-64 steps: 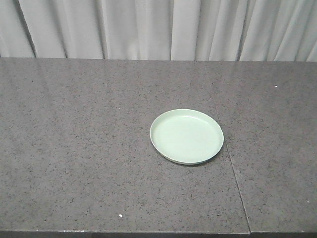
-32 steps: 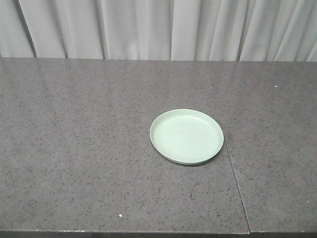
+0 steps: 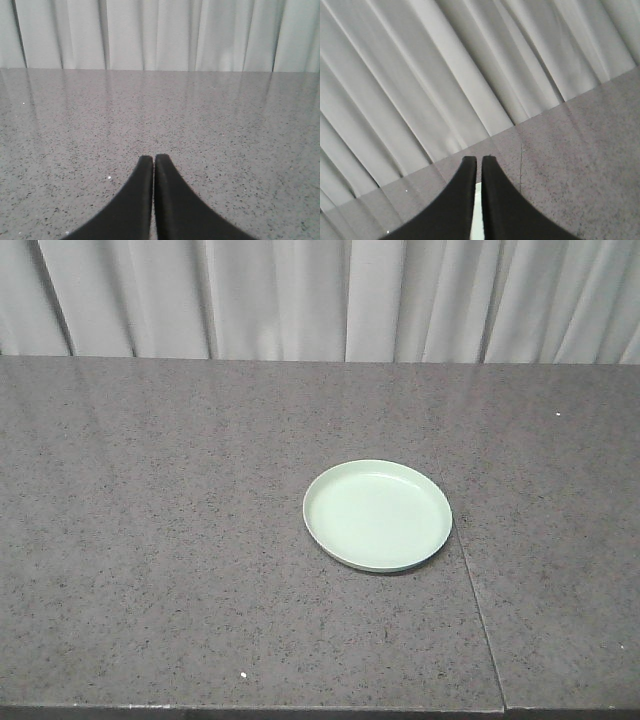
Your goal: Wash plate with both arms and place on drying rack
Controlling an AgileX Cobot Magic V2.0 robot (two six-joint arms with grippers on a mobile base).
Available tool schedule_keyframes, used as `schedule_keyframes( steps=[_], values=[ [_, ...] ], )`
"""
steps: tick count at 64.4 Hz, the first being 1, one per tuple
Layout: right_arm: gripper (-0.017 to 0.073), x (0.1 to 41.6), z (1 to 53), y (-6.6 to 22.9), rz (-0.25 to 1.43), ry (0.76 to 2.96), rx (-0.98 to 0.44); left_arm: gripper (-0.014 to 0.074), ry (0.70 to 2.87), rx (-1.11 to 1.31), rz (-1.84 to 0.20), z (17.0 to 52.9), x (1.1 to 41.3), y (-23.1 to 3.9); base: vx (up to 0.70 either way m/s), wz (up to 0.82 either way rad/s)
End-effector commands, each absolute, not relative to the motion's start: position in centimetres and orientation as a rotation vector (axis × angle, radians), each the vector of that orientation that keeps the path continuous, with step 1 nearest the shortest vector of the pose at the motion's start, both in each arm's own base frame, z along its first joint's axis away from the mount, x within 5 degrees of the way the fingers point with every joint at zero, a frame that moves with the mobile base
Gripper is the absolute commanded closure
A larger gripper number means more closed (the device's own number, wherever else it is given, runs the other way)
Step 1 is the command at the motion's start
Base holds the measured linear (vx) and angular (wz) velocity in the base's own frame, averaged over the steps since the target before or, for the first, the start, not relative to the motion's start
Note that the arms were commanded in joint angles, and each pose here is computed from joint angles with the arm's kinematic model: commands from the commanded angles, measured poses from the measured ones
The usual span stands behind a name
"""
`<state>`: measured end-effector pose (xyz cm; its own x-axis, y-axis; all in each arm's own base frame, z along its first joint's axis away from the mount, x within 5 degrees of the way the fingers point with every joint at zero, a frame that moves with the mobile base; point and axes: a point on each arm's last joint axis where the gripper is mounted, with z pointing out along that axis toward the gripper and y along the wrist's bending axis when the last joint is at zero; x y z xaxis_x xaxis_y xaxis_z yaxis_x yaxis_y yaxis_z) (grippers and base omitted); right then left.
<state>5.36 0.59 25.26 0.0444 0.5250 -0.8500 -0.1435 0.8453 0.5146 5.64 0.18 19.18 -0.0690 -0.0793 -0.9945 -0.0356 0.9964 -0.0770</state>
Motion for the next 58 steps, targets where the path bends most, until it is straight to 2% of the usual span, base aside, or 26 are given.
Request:
schedule_keyframes(
  steps=[1, 6, 12, 16, 21, 33, 44, 58],
  values=[
    [0.0435, 5.5, 29.4, 0.8, 0.430, 1.440, 0.195, 0.0599, 1.567, -0.087, -0.043, 19.3, 5.6, 0.2, 0.00, 0.00],
    [0.0305, 6.3, 31.5, 1.0, 0.434, 1.465, 0.166, 0.0599, 1.567, -0.087, -0.043, 19.3, 5.6, 0.2, 0.00, 0.00],
    [0.0101, 7.5, 32.9, 1.2, 0.436, 1.449, 0.167, 0.0599, 1.567, -0.087, -0.043, 19.3, 5.6, 0.2, 0.00, 0.00],
    [0.0005, 8.2, 33.1, 1.2, 0.432, 1.434, 0.172, 0.0599, 1.567, -0.087, -0.043, 19.3, 5.6, 0.2, 0.00, 0.00],
    [-0.0064, 9.1, 33.6, 1.3, 0.435, 1.402, 0.178, 0.0599, 1.567, -0.087, -0.043, 19.3, 5.6, 0.2, 0.00, 0.00],
    [-0.0048, 11.8, 36.7, 1.8, 0.351, 1.552, 0.103, 0.0599, 1.567, -0.087, -0.043, 19.3, 5.6, 0.2, 0.00, 0.00],
    [0.0005, 15.7, 40.3, 2.8, 0.233, 1.760, -0.068, 0.0599, 1.567, -0.087, -0.043, 19.3, 5.6, 0.2, 0.00, 0.00],
    [0.0013, 22.6, 41.9, 5.2, 0.298, 1.944, -0.292, 0.0599, 1.567, -0.087, -0.043, 19.3, 5.6, 0.2, 0.00, 0.00]
  ],
)
